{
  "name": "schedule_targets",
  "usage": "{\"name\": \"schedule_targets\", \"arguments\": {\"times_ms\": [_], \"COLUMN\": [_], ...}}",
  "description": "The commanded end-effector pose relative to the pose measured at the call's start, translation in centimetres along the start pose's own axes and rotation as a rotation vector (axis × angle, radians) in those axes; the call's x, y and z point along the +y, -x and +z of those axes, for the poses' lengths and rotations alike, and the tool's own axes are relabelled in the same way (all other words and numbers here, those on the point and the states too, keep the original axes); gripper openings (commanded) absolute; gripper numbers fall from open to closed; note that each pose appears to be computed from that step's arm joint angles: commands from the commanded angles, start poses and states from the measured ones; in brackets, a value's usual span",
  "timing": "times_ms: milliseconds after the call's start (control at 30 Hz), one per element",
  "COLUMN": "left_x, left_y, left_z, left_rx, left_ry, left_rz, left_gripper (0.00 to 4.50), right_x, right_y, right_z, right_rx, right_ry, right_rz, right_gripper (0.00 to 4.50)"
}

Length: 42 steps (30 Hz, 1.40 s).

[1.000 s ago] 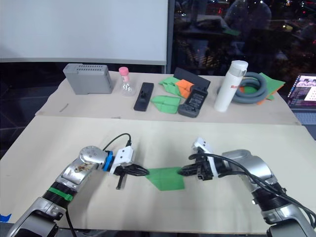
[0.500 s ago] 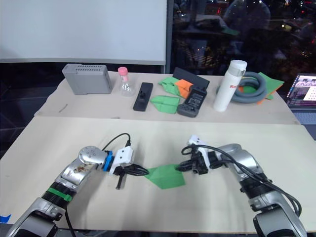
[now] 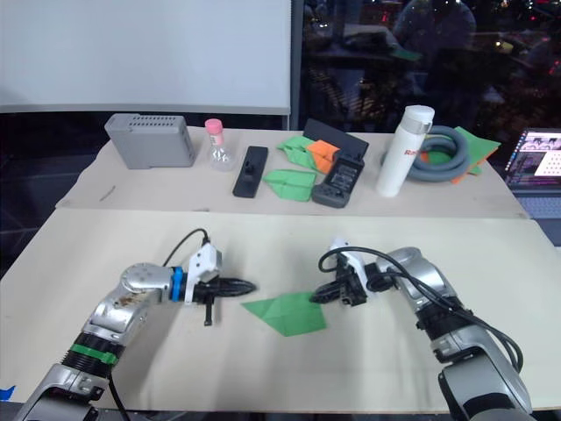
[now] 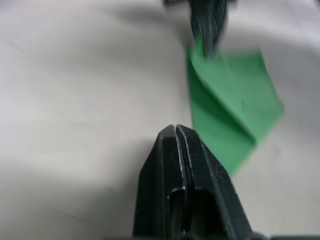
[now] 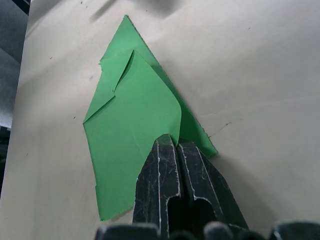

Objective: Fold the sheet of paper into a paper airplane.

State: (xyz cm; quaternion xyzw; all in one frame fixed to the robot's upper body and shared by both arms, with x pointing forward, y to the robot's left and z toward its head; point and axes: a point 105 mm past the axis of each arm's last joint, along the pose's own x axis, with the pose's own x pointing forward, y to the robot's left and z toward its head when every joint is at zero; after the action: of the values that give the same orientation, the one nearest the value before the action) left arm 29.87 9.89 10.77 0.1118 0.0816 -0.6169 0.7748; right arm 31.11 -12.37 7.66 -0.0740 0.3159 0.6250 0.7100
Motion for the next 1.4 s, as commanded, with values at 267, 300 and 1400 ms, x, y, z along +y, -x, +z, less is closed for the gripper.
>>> {"name": "schedule_targets", "arguments": {"times_ms": [267,300,1400], "left_x": [-2.3,-2.1,-1.9], "left_y": [-4.7,-5.0,-4.5], "left_z": [1.0,0.4,-4.3], "left_rx": [-0.015,0.021,0.186], "left_ry": [-0.017,-0.027,-0.003], "left_rz": [-0.095,-0.091,-0.167], "left_gripper": [0.00,0.00,0.00], "right_x": [0.3,0.4,5.1], "right_y": [-0.7,-0.7,1.8], "right_z": [-1.7,-1.7,5.0], "right_rx": [0.001,-0.001,-0.465], "right_ry": [-0.069,-0.070,0.130], "right_rz": [-0.036,-0.039,-0.285], "right_gripper": [0.04,0.04,1.72]}}
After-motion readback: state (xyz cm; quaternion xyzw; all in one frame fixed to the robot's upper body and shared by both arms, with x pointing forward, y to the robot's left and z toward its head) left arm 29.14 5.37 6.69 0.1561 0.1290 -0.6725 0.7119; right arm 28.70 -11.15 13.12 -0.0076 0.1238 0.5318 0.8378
